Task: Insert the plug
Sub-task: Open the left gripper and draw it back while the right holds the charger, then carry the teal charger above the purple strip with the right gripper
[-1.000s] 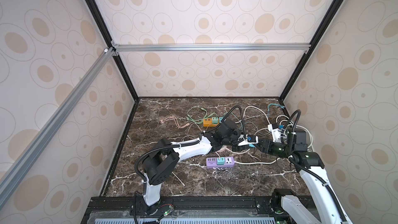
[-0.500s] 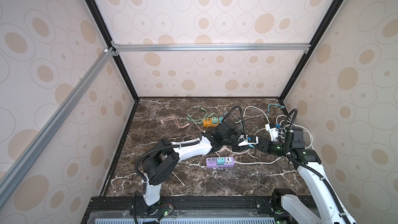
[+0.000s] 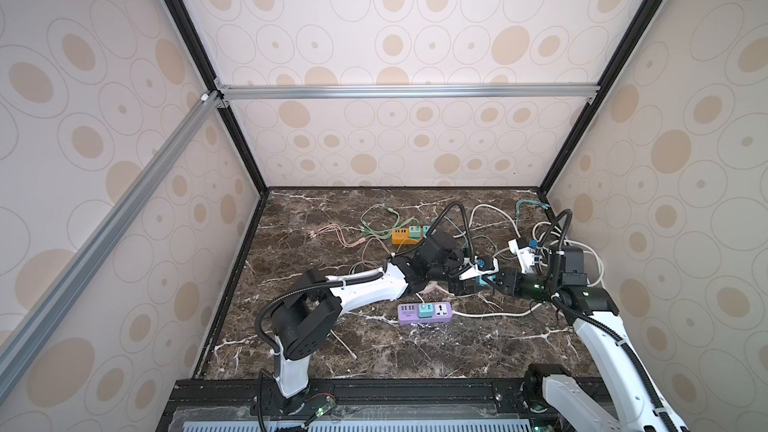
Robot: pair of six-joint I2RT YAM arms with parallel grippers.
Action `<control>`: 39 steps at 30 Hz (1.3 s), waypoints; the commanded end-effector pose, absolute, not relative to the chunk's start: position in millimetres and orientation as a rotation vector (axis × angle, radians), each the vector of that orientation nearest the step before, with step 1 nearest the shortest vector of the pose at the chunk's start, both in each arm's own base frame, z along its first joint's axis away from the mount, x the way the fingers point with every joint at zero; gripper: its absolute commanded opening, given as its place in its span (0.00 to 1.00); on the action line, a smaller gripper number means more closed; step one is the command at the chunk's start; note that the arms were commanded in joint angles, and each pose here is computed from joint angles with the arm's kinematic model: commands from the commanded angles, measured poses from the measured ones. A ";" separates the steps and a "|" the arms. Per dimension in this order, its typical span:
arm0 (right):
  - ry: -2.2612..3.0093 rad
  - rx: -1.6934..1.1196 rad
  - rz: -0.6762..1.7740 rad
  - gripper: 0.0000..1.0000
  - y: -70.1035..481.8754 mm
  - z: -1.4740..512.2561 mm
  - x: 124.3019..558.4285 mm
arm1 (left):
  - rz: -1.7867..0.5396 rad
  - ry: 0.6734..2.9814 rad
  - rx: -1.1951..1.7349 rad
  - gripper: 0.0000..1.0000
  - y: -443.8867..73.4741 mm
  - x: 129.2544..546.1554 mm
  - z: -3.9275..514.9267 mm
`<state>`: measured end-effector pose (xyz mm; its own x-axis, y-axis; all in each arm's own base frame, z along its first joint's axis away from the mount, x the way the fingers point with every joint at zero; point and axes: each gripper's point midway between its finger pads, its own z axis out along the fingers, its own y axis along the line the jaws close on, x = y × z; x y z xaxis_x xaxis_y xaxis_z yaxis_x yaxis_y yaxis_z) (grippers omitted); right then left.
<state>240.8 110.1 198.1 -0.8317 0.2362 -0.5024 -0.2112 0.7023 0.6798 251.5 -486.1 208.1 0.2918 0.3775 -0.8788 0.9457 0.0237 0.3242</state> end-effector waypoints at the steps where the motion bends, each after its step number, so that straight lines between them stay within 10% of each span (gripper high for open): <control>1: 2.249 -0.084 1.040 0.00 116.0 212.6 248.8 | -0.690 1.218 1.349 0.88 -467.5 259.4 268.9; 19: 1.983 -0.776 0.646 0.00 135.8 225.0 253.3 | -0.486 1.248 0.472 0.98 -286.4 271.1 350.8; 39: 1.959 -1.515 0.589 0.00 174.2 163.4 231.0 | -0.429 1.308 0.345 0.98 -232.5 257.6 324.7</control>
